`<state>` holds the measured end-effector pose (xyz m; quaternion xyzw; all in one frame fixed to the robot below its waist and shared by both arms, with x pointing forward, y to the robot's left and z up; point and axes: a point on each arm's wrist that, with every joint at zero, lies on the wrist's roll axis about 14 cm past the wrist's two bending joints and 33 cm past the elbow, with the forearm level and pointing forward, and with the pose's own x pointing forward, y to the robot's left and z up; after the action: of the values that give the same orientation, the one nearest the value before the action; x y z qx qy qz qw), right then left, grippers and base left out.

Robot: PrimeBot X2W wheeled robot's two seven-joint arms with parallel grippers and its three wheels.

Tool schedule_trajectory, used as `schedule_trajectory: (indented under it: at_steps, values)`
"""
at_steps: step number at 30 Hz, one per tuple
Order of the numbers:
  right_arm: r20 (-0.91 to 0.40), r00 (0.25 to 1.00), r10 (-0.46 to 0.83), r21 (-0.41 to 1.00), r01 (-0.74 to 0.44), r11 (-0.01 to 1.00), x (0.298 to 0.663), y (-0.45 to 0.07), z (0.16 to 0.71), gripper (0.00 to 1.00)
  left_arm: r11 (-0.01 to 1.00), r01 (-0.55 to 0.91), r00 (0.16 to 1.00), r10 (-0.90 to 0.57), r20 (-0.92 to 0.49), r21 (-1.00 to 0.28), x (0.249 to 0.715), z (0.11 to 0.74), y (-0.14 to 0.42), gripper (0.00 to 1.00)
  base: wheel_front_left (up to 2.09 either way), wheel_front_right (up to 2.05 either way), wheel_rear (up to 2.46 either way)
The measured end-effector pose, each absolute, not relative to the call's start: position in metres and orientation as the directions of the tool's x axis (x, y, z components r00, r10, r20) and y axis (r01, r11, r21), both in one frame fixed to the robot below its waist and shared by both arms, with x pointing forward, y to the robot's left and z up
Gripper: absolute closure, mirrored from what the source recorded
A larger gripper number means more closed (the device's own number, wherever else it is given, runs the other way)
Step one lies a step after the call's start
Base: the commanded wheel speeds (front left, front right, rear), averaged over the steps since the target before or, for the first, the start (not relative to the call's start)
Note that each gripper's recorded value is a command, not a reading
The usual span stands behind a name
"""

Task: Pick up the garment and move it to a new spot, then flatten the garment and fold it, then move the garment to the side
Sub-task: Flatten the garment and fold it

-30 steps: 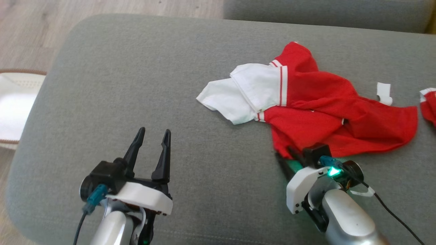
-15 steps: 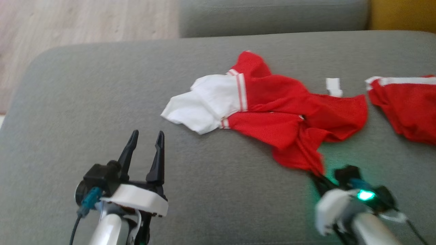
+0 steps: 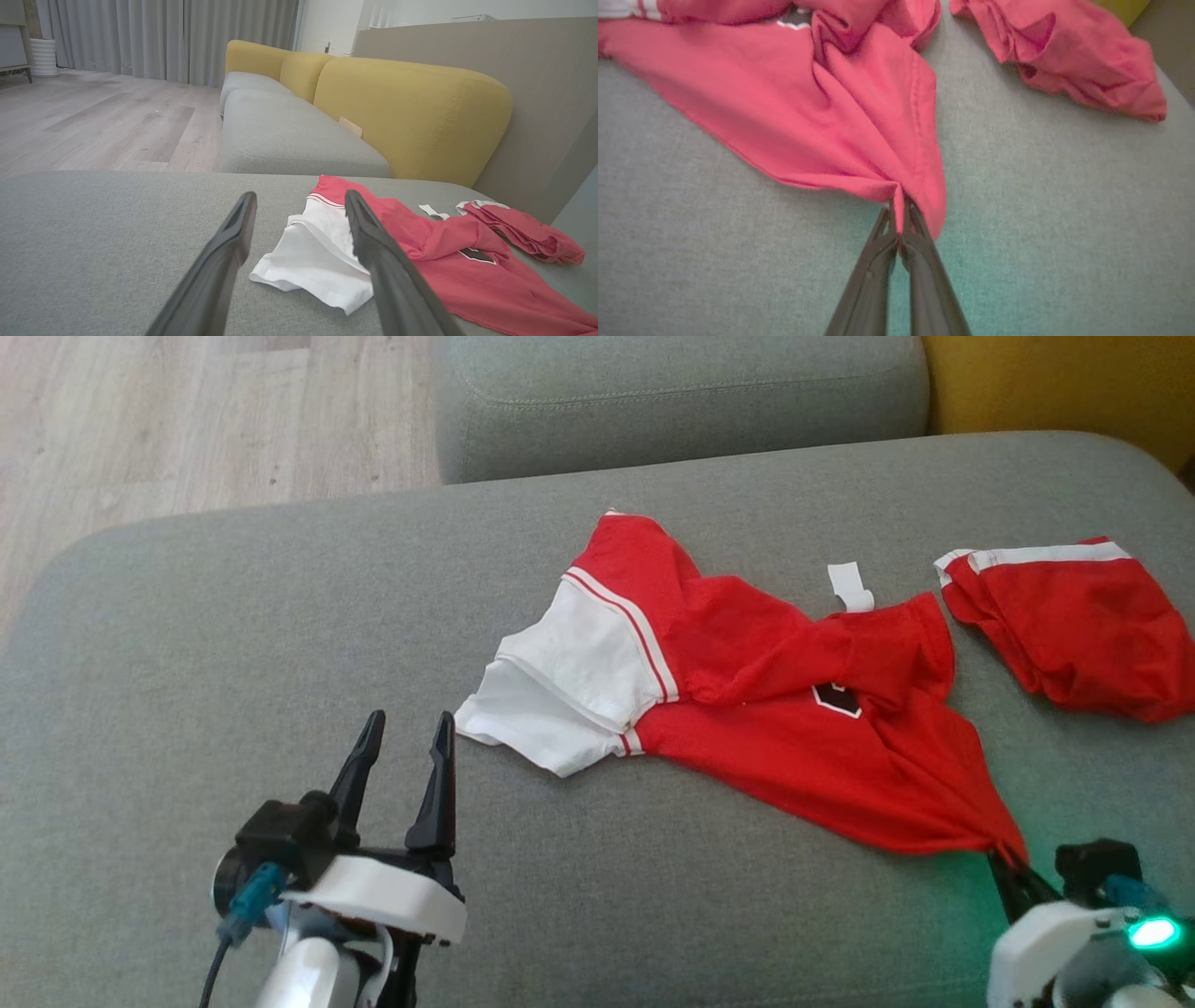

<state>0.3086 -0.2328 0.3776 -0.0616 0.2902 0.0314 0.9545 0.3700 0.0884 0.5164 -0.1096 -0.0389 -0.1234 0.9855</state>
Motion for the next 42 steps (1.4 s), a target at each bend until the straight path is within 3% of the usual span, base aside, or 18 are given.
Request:
schedule_trajectory:
  at_steps: [1, 5, 9, 17, 29, 42]
  values:
    - [-0.541, 0.841, 0.026, -0.096, -0.092, 0.991, 0.312, -0.230, 0.382, 0.00, 0.946, 0.250, 0.967, -0.233, 0.104, -0.206, 0.370, 0.516, 0.089, 0.00, 0.00, 0.00, 0.00]
    - [-0.456, 0.886, 0.085, -0.041, -0.116, 0.992, 0.328, -0.197, 0.401, 0.00, 0.948, 0.243, 0.969, -0.226, 0.105, -0.206, 0.368, 0.517, 0.092, 0.00, 0.00, 0.00, 0.00]
    - [-0.339, 0.917, 0.211, 0.004, -0.223, 0.975, 0.342, -0.146, 0.425, 0.00, 0.951, 0.231, 0.972, -0.213, 0.103, -0.206, 0.365, 0.516, 0.096, 0.00, 0.00, 0.00, 0.00]
    - [-0.213, 0.884, 0.416, 0.006, -0.425, 0.905, 0.378, -0.068, 0.453, 0.00, 0.961, 0.183, 0.983, -0.170, 0.075, -0.210, 0.360, 0.507, 0.112, 0.00, 0.00, 0.00, 0.00]
    - [-0.336, 0.747, 0.574, -0.103, -0.635, 0.766, 0.422, 0.001, 0.406, 0.00, 0.979, 0.049, 0.999, -0.048, 0.007, -0.197, 0.360, 0.487, 0.153, 0.00, 0.00, 0.00, 0.00]
    - [-0.414, 0.707, 0.573, -0.120, -0.667, 0.736, 0.433, 0.002, 0.374, 0.00, 0.981, 0.026, 0.999, -0.031, -0.020, -0.191, 0.361, 0.479, 0.158, 0.00, 0.00, 0.00, 0.00]
